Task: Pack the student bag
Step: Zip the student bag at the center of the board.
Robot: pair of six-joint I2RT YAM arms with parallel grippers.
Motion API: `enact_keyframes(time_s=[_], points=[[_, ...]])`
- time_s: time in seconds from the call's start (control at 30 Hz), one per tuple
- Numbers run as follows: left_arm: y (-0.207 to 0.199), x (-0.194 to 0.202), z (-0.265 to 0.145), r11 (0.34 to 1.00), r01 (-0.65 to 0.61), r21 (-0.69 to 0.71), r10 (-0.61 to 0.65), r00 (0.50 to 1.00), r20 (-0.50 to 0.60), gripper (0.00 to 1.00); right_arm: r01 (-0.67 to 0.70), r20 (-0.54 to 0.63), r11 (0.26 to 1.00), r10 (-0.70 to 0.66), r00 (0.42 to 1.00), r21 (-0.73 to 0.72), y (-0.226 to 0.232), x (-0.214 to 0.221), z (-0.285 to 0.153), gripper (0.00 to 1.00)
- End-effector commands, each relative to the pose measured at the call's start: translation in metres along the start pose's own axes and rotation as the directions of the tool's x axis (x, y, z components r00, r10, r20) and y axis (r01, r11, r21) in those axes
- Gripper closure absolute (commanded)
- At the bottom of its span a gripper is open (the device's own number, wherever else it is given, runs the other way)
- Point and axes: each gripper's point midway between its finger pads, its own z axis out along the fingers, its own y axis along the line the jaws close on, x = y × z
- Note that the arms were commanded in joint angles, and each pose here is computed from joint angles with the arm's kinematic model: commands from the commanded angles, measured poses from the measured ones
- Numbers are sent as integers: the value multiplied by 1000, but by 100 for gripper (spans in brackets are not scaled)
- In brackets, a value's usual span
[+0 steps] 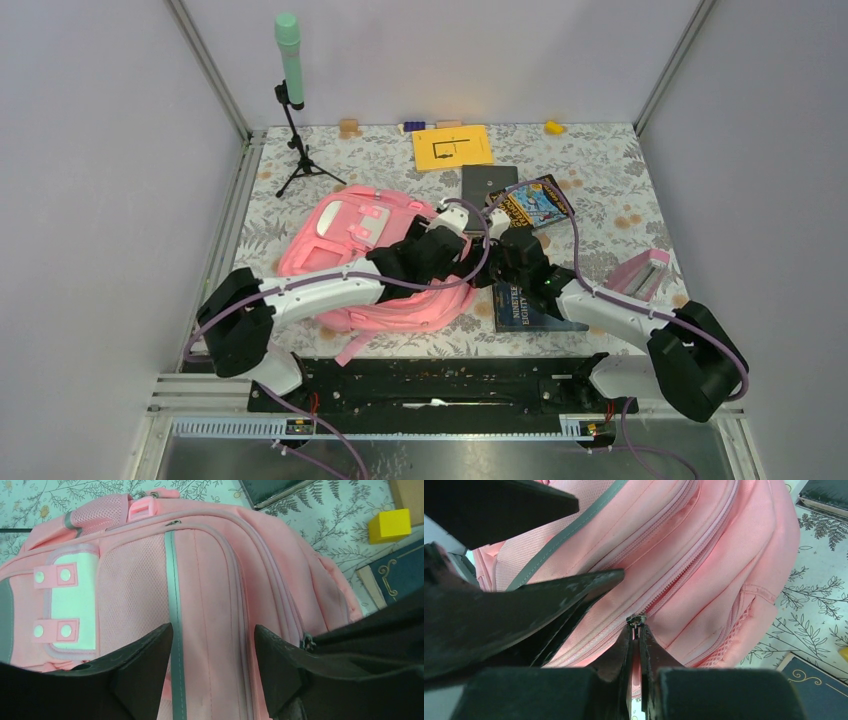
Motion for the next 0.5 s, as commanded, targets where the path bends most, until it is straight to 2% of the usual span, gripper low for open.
enact_keyframes(time_s=[0.0, 0.07, 0.17, 0.33, 0.37, 0.47], points=[[-7, -19, 15, 999, 25, 21, -25, 1000, 18, 36, 2, 63, 999, 0, 998, -42, 11, -17, -6, 100], [-11, -14, 21, 1000, -2, 26, 2, 1000, -10, 41, 8, 66, 999, -5, 998, -36, 11, -20, -8, 100], [-13, -8, 23, 999, -22, 38, 23, 999, -28, 57, 32, 57, 999, -32, 998, -5, 7, -20, -12, 100], [-20, -2, 11, 990, -44, 130, 46, 999, -11, 95, 72, 57, 997, -74, 996, 31, 2, -22, -19, 100], [-22, -1, 7, 986, -51, 160, 52, 999, -3, 100, 76, 54, 996, -78, 995, 40, 0, -22, -20, 100], [-29, -1, -9, 962, -88, 258, 82, 996, 31, 100, 83, 54, 994, -87, 995, 67, -5, -22, -20, 100]])
